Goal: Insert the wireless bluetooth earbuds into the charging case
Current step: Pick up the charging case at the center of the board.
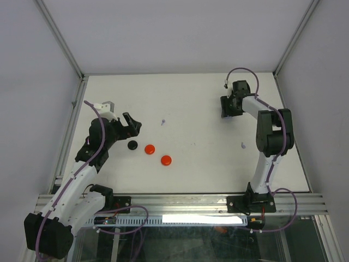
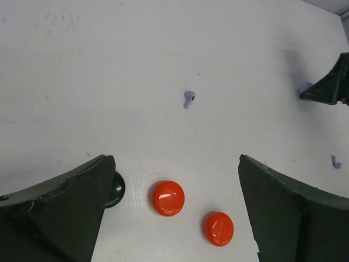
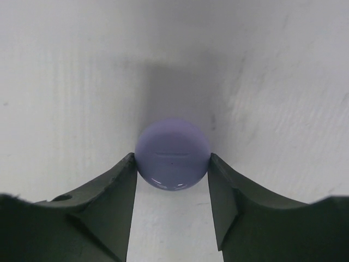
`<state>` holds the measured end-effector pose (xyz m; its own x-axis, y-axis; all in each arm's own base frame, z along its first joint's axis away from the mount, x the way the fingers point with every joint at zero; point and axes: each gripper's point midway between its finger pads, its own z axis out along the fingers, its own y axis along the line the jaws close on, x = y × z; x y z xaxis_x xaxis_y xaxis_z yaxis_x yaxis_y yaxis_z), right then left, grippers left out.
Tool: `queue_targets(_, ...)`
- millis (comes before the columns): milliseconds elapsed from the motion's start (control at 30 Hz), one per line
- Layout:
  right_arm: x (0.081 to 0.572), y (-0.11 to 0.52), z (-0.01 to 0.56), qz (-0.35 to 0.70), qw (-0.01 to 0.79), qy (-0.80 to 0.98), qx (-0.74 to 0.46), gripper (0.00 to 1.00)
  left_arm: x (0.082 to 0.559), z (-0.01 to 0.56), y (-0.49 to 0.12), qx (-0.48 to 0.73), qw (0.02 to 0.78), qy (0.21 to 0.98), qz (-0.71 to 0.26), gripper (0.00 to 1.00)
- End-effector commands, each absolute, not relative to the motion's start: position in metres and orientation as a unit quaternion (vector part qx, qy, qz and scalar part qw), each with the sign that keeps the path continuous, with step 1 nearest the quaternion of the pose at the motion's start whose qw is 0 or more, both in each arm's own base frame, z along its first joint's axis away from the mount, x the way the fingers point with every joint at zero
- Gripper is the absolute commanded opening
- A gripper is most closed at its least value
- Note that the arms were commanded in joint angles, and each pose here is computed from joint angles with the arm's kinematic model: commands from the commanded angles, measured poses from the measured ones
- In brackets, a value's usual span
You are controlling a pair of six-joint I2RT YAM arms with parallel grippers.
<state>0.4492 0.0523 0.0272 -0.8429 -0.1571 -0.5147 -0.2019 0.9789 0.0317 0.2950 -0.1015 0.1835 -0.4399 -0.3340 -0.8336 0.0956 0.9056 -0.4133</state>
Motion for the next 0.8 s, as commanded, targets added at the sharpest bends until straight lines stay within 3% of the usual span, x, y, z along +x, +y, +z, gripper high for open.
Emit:
queue_targets(0,0.447,0.095,0.084,0.079,0.338,0.935,-0.071,0.43,0.293,0.218,-0.124,-0.078,0.539,0.785,-0.295,0.99)
queue_targets(400,0.368,0.196,0.153,0.158,0.426,0.886,-0.091,0.44,0.262,0.230,-0.174,-0.115,0.440,0.759,-0.466,0.98)
queue_targets(767,0.295,0.264,0.215,0.247,0.514,0.804,-0.168,0.45,0.251,0.240,-0.215,-0.138,0.442,0.731,-0.502,0.94)
